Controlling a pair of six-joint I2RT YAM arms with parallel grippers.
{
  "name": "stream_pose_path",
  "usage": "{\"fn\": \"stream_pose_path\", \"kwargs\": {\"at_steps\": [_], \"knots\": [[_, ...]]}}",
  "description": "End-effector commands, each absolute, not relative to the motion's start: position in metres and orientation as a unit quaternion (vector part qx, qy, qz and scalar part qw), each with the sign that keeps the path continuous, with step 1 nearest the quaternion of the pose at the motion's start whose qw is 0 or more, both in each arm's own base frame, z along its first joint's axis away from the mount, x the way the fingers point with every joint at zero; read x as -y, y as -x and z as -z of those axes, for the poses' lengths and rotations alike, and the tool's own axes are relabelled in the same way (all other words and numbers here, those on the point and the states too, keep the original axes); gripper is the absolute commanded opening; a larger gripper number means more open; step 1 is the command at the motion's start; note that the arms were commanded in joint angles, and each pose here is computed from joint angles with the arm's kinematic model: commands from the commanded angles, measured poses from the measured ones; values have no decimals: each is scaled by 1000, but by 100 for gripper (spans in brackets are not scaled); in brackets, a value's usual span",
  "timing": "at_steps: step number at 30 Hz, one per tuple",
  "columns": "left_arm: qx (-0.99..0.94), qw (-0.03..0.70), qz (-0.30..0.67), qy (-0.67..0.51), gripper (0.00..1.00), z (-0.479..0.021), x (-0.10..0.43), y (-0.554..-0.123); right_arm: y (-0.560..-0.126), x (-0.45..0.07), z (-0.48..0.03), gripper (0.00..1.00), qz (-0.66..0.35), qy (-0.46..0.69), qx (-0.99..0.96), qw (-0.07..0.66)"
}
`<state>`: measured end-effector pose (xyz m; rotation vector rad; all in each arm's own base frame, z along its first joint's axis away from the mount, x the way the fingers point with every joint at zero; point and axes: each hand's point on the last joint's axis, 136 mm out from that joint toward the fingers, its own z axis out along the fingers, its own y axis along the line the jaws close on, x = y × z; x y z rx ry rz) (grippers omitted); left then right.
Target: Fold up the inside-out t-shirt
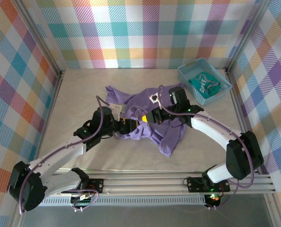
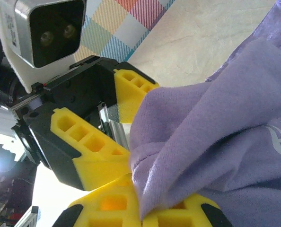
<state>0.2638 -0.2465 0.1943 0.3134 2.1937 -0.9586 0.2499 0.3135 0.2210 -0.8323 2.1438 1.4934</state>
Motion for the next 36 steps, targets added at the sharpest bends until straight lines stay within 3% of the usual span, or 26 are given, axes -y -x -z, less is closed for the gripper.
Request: {"fn": "stream_pose_path", "kwargs": {"at_steps": [1, 4, 6, 12, 15, 23, 36], "knots": [[-843, 370, 370, -128, 59, -204, 253, -278, -242, -313, -238, 0, -549, 321, -742, 213], [-844, 371, 367, -126, 56, -201, 257, -287, -240, -312, -240, 0, -552, 322, -738, 217], [-842, 379, 366, -121, 48, -202, 258, -295, -238, -311, -239, 0, -551, 323, -738, 218], [-796, 414, 416, -147, 11, -239, 266, -295, -242, -290, -232, 0, -511, 305, -766, 245], [-765, 429, 448, -175, 0, -257, 264, -274, -261, -275, -215, 0, -446, 256, -816, 265], [-713, 442, 501, -213, 0, -287, 253, -229, -286, -266, -203, 9, -405, 200, -843, 293], [-734, 446, 476, -188, 0, -287, 247, -239, -252, -274, -211, 41, -391, 323, -802, 316]]}}
